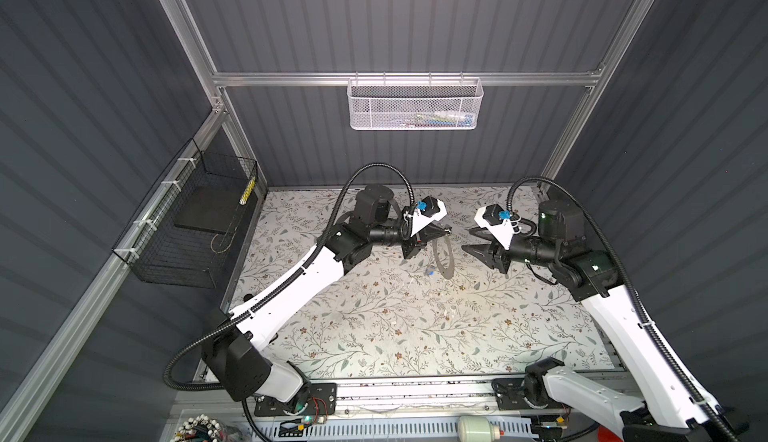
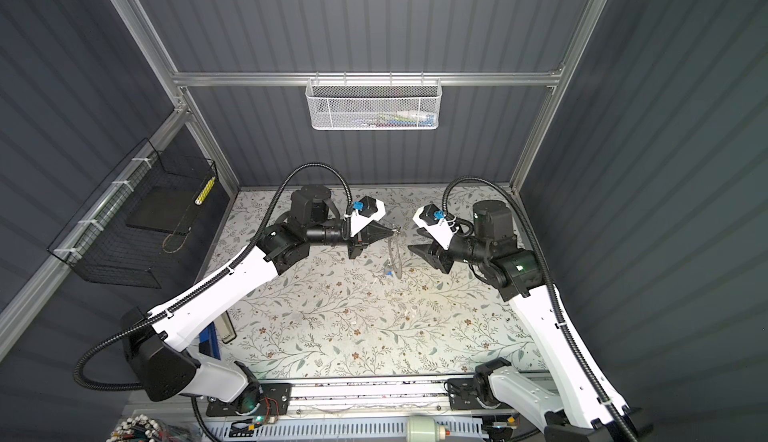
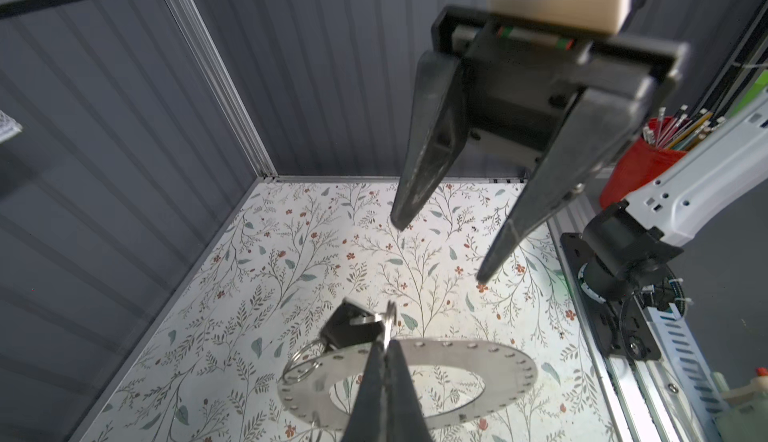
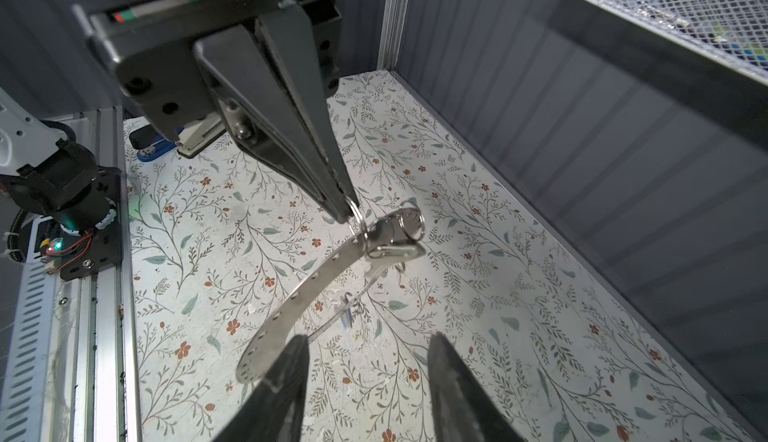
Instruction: Put the keys on the keyring
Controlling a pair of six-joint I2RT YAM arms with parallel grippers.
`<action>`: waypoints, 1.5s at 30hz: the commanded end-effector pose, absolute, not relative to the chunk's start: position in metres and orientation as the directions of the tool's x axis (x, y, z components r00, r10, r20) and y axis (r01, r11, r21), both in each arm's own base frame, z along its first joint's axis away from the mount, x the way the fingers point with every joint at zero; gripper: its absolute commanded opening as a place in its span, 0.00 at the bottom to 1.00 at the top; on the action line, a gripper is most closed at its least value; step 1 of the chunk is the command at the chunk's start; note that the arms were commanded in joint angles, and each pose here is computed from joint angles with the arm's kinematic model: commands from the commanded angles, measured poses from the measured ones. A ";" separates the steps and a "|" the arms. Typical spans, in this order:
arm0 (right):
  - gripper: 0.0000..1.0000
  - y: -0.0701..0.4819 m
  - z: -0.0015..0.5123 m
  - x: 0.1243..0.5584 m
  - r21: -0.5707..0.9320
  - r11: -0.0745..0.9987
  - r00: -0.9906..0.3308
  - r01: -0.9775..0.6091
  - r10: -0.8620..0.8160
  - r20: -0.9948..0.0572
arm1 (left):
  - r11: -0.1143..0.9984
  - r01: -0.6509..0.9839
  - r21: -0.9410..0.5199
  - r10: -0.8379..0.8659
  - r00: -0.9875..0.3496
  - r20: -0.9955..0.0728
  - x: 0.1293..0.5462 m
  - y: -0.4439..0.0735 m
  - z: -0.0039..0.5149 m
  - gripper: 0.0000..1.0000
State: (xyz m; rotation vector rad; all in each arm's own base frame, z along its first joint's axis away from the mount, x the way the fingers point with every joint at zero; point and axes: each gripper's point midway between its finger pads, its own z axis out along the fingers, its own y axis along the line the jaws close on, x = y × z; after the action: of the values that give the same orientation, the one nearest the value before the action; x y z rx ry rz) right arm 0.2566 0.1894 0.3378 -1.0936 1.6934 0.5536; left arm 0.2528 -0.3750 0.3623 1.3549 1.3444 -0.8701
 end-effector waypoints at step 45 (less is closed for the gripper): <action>0.00 0.212 0.344 0.264 -0.037 0.350 -0.077 -0.936 -0.305 -0.949 | 0.208 0.943 0.261 0.069 0.252 -0.965 0.263 -0.374 0.415 0.00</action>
State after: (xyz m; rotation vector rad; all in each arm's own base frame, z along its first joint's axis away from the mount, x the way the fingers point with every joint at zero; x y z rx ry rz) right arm 0.2639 0.2139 0.3480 -1.1513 1.5640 0.7829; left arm 0.2524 -0.3805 0.3901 1.3120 1.2017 -0.8935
